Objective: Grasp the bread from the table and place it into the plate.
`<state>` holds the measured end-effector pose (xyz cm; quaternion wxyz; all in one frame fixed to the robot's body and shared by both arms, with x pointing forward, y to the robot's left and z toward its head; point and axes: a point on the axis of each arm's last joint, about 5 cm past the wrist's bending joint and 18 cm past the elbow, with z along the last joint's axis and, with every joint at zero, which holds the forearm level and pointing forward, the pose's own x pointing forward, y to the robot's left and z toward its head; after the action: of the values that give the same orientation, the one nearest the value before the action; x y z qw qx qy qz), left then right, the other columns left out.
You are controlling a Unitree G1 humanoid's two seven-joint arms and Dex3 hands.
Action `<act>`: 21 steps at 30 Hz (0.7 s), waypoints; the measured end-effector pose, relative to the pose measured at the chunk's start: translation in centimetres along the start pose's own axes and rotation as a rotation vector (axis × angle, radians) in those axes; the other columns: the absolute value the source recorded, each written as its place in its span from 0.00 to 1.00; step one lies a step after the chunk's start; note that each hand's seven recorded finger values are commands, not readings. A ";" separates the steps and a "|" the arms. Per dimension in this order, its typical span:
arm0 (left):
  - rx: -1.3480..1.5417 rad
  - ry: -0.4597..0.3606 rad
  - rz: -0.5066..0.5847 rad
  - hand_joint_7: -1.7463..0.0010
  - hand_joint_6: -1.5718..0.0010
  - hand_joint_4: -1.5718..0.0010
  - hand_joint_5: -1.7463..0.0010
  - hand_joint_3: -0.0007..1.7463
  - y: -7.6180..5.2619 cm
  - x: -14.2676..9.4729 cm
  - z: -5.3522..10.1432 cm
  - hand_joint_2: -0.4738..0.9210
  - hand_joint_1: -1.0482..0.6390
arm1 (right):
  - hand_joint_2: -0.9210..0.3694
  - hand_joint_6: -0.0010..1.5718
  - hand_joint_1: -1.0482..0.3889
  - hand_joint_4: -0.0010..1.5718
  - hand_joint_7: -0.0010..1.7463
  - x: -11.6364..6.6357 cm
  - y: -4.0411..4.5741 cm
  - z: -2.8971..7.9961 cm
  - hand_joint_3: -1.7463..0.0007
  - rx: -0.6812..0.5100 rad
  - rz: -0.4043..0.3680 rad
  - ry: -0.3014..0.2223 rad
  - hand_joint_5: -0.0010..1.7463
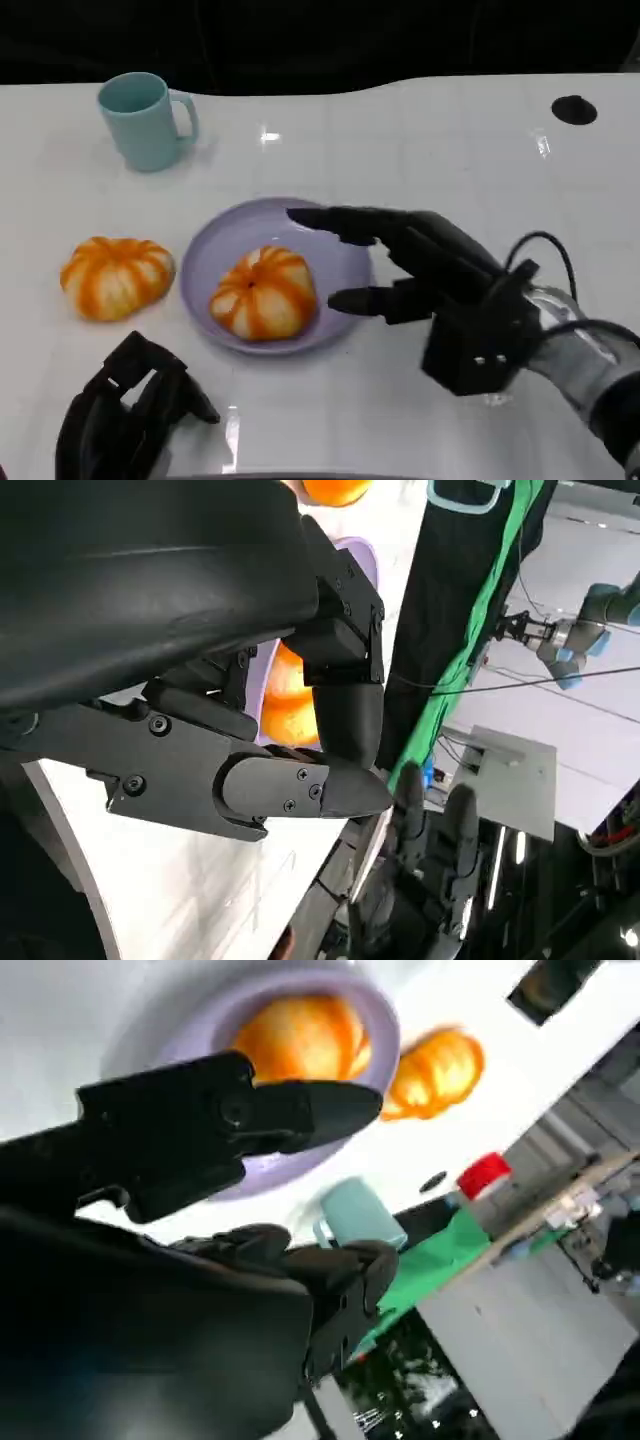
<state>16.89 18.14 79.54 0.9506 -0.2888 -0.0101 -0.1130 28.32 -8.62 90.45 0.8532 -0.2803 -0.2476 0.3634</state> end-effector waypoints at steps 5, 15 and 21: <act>-0.010 0.008 0.000 0.15 0.66 0.60 0.00 0.13 -0.1 0.1 0.0 1.00 0.28 | 0.00 0.24 0.29 0.28 0.03 -2.8 -0.42 -0.8 0.78 0.158 -0.028 0.004 0.06; -0.018 0.012 -0.002 0.15 0.66 0.60 0.00 0.13 -0.2 0.1 -0.1 1.00 0.28 | 0.00 0.42 0.33 0.26 0.16 -8.1 0.59 -2.2 0.78 0.672 -0.194 -0.018 0.59; -0.013 0.006 -0.006 0.14 0.66 0.60 0.00 0.13 -0.3 0.1 0.0 1.00 0.28 | 0.00 0.32 0.33 0.22 0.55 -10.7 1.14 -2.8 0.75 0.869 -0.271 0.022 0.86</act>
<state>16.93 17.89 79.69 0.9484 -0.2947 -0.0073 -0.1169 22.95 -16.89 85.38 0.9341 0.1350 -0.0977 0.3157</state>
